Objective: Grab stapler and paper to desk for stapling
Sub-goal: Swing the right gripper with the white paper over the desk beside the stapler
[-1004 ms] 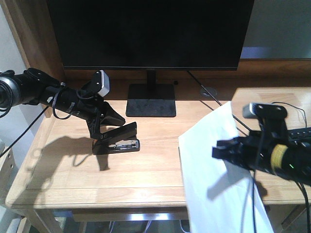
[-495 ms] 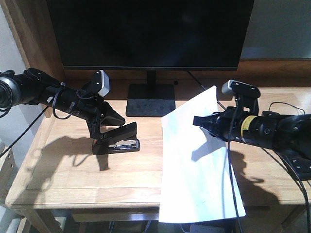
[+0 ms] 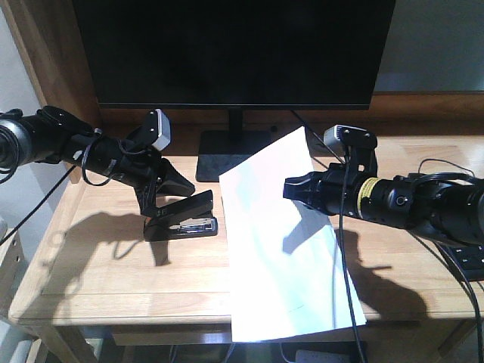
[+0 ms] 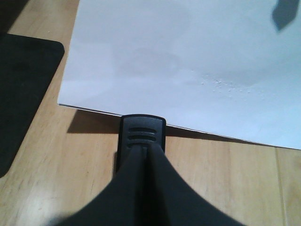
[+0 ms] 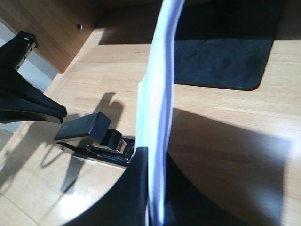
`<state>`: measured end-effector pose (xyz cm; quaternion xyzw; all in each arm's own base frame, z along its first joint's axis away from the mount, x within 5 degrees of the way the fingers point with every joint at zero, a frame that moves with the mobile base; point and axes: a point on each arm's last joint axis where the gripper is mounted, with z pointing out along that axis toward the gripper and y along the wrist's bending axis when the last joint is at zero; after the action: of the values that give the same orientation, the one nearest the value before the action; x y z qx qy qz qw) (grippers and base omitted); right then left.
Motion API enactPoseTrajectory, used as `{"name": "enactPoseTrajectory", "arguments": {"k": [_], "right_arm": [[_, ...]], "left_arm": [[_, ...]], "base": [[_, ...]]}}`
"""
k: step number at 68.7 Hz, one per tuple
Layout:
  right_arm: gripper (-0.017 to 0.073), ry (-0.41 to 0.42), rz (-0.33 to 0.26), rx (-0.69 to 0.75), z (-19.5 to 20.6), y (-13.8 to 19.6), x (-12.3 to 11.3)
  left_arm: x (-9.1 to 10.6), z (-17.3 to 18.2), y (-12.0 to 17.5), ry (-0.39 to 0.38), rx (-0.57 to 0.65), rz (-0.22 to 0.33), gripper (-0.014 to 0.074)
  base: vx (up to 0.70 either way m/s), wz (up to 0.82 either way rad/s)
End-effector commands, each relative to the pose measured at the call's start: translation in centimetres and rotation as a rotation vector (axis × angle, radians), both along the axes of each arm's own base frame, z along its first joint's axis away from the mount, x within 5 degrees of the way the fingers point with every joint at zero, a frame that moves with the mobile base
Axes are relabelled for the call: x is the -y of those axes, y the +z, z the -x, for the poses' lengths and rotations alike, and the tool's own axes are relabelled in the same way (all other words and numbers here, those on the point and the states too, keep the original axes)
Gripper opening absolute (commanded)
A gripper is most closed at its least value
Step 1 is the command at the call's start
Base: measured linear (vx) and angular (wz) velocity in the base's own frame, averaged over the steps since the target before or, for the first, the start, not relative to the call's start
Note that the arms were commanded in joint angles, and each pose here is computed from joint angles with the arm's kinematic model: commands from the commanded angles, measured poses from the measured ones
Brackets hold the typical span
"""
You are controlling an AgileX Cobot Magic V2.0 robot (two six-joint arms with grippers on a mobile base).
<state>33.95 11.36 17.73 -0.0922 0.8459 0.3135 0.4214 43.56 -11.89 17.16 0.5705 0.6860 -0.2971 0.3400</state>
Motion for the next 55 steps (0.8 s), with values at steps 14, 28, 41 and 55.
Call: {"name": "enactPoseTrajectory", "arguments": {"k": [14,28,41,55], "right_arm": [[-0.0002,0.044,-0.147,0.115,-0.9,1.2,-0.8],[-0.0002,0.037,-0.183,0.128,-1.1,0.9,-0.9],[-0.0002,0.018,-0.186,0.093,-1.4,-0.3,-0.9],[-0.0002,-0.012,-0.237,0.075,-1.9,-1.8,-0.9]], "left_arm": [[0.6,0.1,4.0,0.008,0.064,0.078,-0.0007],[0.6,0.1,4.0,0.008,0.064,0.078,-0.0007],[0.6,0.1,4.0,0.008,0.064,0.078,-0.0007],[0.6,0.1,4.0,0.008,0.064,0.078,-0.0007]], "base": [[0.00,0.00],[0.00,0.00],[0.00,0.00],[0.00,0.00]]}}
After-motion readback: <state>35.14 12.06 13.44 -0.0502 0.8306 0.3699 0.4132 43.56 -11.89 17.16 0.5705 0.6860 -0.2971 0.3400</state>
